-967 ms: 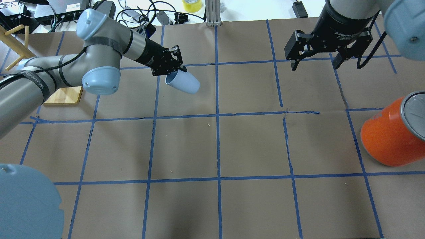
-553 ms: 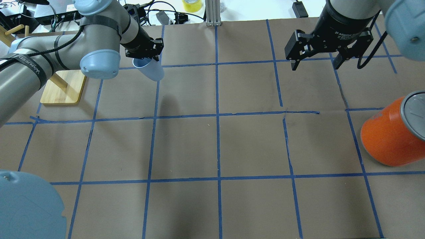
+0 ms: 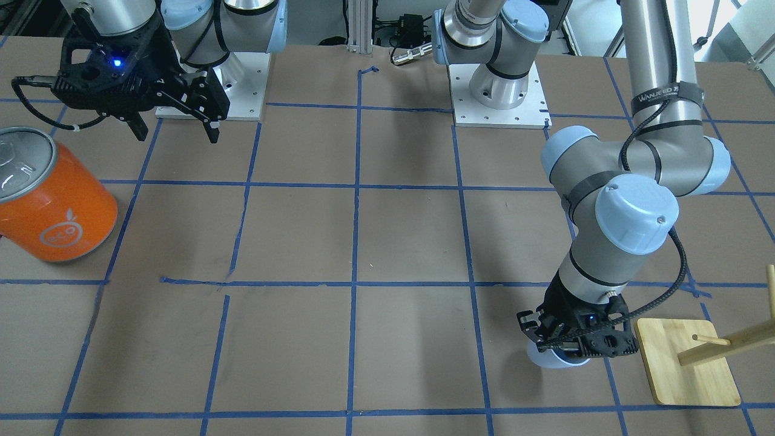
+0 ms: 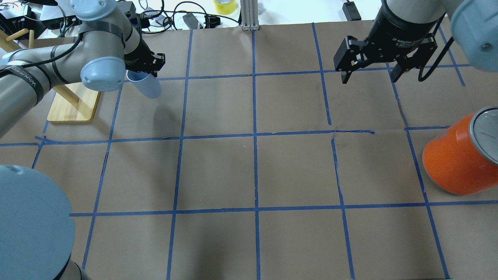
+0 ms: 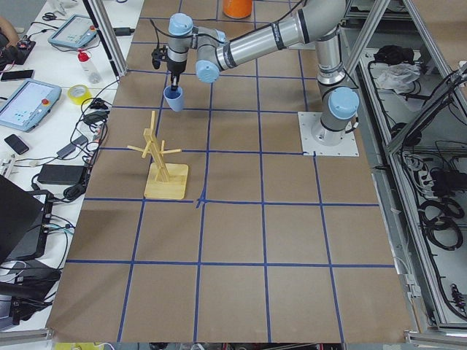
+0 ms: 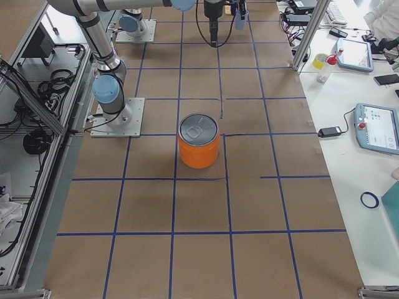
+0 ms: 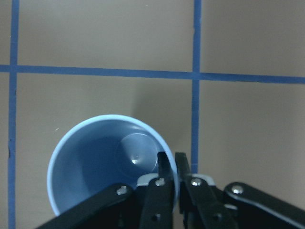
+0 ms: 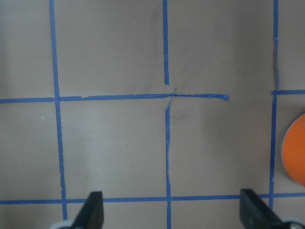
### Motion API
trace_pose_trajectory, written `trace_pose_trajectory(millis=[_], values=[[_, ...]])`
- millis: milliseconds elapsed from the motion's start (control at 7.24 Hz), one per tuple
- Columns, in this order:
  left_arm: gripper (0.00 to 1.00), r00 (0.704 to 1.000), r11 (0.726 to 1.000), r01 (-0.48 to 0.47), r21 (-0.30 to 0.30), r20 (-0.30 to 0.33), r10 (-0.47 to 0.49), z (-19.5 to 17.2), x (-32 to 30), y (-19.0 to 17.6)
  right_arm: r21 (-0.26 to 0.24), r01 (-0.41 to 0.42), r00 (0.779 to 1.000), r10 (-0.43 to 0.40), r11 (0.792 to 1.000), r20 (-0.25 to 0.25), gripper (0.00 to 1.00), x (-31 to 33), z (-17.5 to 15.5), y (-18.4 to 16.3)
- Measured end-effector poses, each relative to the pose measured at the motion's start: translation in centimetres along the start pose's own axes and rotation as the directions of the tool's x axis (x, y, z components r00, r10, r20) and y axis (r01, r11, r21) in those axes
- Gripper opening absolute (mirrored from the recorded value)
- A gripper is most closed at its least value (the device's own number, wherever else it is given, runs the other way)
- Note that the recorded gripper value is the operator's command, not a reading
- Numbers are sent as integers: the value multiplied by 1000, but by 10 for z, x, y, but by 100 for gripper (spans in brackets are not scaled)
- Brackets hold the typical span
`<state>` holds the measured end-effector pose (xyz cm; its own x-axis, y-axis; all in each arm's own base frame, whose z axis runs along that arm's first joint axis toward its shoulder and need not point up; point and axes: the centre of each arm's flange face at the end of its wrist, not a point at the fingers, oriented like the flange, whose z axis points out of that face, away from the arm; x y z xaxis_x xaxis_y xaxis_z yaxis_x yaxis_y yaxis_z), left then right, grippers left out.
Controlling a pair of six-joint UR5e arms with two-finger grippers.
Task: Flip cup
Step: 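Lift and turn the white cup upright with the left gripper, then set the white cup upright on the table and open the left gripper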
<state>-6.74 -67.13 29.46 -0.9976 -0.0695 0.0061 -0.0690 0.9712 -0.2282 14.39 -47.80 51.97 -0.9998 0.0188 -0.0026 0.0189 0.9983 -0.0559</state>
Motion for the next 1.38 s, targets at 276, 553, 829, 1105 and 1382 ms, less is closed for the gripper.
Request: trace_pose_trajectory(millis=[276,553,829,1105,1382], values=[[0,1000,1000,13,-27,9,-13,20,-8,1,-4,-1,1000,1,1000,1,100,0,3,0],[0,1000,999,15,-36,28,-14,25,-10,2,-6,-1,1000,1,1000,1,100,0,3,1],[24,999,999,16,-39,32,-15,27,-10,3,-8,-1,1000,1,1000,1,100,0,4,1],[75,999,999,15,-43,34,-13,29,-10,5,-9,0,1000,0,1000,1,100,0,5,1],[100,999,999,26,-46,33,-25,30,-10,6,-9,0,1000,0,1000,1,100,0,5,1]])
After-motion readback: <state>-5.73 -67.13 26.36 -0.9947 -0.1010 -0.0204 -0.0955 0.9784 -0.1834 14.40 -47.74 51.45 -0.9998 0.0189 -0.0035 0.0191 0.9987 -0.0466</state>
